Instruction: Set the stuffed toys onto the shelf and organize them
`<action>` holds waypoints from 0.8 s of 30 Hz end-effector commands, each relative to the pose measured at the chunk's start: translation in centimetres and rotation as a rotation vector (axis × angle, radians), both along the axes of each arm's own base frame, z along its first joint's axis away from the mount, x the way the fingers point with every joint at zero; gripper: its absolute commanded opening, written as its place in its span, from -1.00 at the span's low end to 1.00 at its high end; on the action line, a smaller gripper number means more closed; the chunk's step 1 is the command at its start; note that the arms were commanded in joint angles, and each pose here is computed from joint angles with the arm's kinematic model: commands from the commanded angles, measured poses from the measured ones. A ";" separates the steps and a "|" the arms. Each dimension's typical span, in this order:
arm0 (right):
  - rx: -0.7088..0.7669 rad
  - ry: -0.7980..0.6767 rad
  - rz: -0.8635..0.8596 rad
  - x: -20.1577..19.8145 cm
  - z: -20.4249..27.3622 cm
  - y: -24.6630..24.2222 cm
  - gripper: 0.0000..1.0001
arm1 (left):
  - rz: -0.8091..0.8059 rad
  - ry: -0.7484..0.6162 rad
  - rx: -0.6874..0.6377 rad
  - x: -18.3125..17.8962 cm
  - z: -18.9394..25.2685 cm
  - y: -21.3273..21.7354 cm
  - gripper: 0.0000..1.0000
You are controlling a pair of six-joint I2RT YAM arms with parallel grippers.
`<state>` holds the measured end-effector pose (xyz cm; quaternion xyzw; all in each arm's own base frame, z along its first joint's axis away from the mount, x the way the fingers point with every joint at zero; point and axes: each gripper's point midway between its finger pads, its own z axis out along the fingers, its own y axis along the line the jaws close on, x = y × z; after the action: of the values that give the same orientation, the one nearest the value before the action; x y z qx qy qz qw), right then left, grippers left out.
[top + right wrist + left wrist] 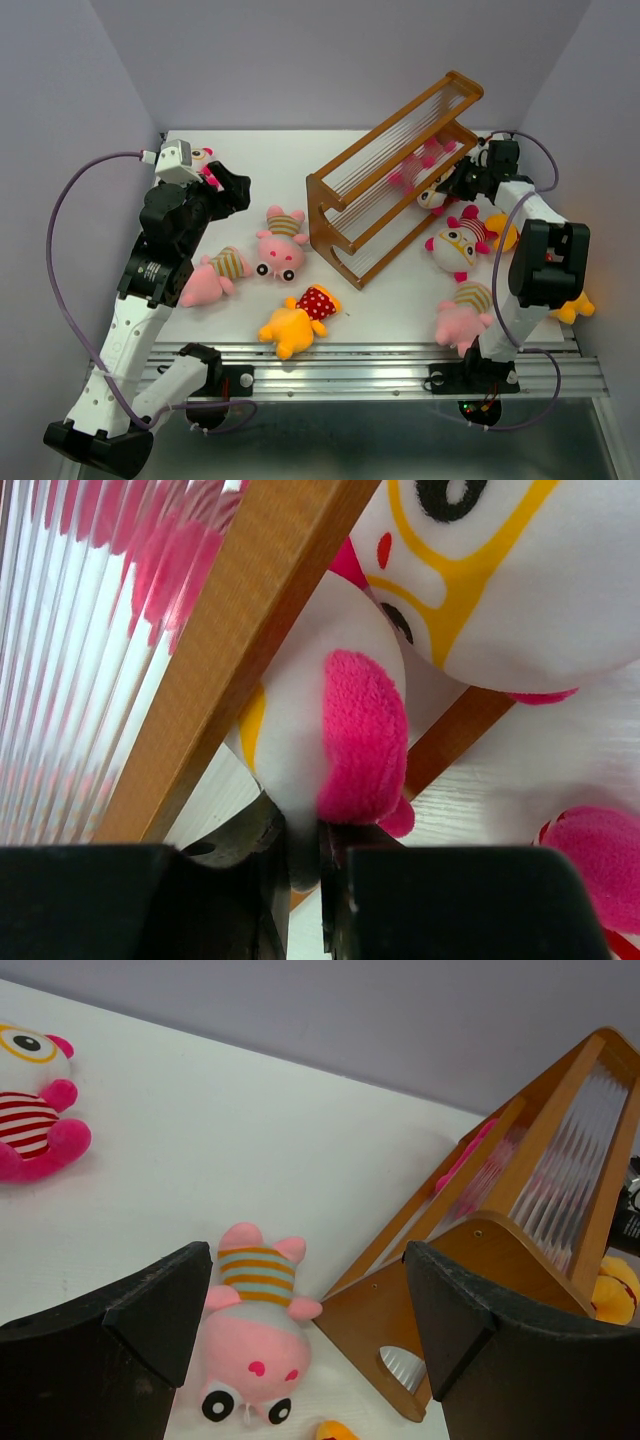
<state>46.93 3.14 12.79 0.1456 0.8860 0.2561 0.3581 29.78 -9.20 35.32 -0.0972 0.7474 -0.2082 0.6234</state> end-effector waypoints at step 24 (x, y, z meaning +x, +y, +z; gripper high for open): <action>-0.048 -0.093 -0.045 -1.8 4.8 -1.7 0.20 | 0.017 -0.055 -0.015 0.1 0.9 0.4 0.79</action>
<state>45.61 2.18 15.64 0.1499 0.8788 0.2412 0.3835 29.74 -9.20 34.81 -0.0975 0.7500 -0.2073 0.6205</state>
